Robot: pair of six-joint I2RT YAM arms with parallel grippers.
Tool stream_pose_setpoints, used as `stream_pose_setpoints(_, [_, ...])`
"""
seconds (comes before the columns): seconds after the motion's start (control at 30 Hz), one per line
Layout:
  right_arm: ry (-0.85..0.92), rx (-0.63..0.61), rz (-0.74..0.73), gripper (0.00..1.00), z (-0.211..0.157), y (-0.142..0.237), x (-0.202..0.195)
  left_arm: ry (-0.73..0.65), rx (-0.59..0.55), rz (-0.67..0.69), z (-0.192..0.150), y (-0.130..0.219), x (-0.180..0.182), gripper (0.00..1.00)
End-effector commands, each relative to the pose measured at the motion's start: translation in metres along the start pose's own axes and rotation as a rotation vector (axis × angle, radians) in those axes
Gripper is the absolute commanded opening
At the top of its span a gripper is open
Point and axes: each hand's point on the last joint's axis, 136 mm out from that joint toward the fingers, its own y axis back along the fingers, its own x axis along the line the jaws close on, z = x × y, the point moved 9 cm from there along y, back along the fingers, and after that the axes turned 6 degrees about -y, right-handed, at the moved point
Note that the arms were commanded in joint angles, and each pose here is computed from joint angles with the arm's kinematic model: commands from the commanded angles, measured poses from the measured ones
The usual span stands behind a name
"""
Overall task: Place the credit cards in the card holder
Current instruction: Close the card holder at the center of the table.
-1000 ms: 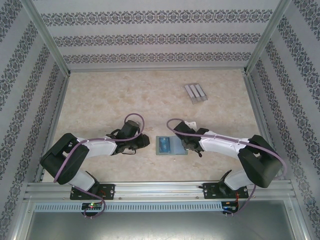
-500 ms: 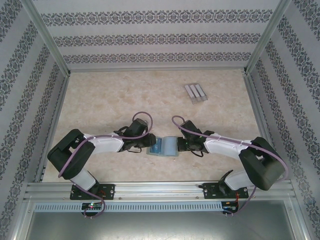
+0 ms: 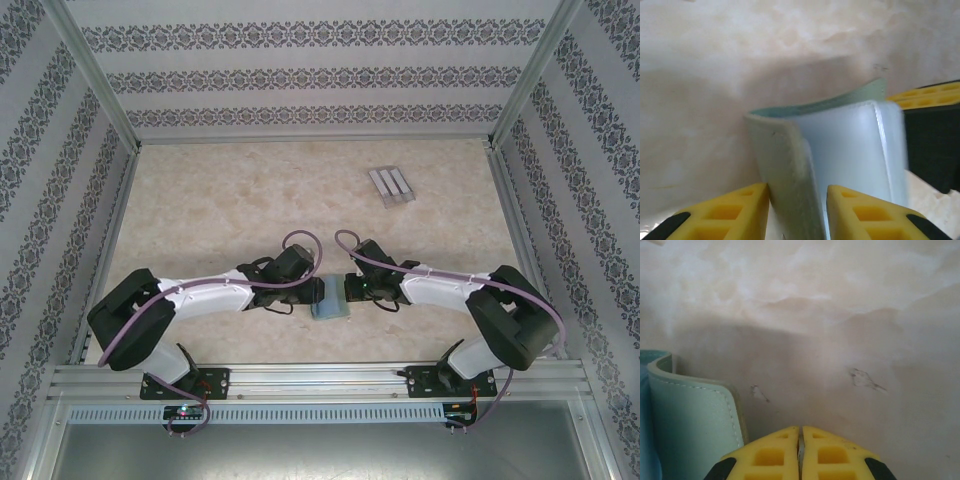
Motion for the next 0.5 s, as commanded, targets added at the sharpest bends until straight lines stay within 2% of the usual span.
stream_pose_setpoints(0.0, [-0.006,0.026,0.084,0.08,0.000,-0.005,0.014,-0.036,-0.035,-0.022,0.003,0.012,-0.013,0.36])
stream_pose_setpoints(0.13, [-0.027,0.038,0.129,0.10,-0.001,-0.007,0.017,-0.034,-0.060,-0.031,0.004,0.013,-0.014,0.37])
stream_pose_setpoints(0.27, [-0.042,0.027,0.126,0.19,0.000,-0.003,0.012,-0.027,-0.035,-0.025,0.002,0.000,-0.012,0.37])
stream_pose_setpoints(0.47, [-0.047,0.008,0.144,0.31,-0.003,0.009,0.007,0.000,-0.060,0.000,-0.002,-0.007,-0.009,0.39])
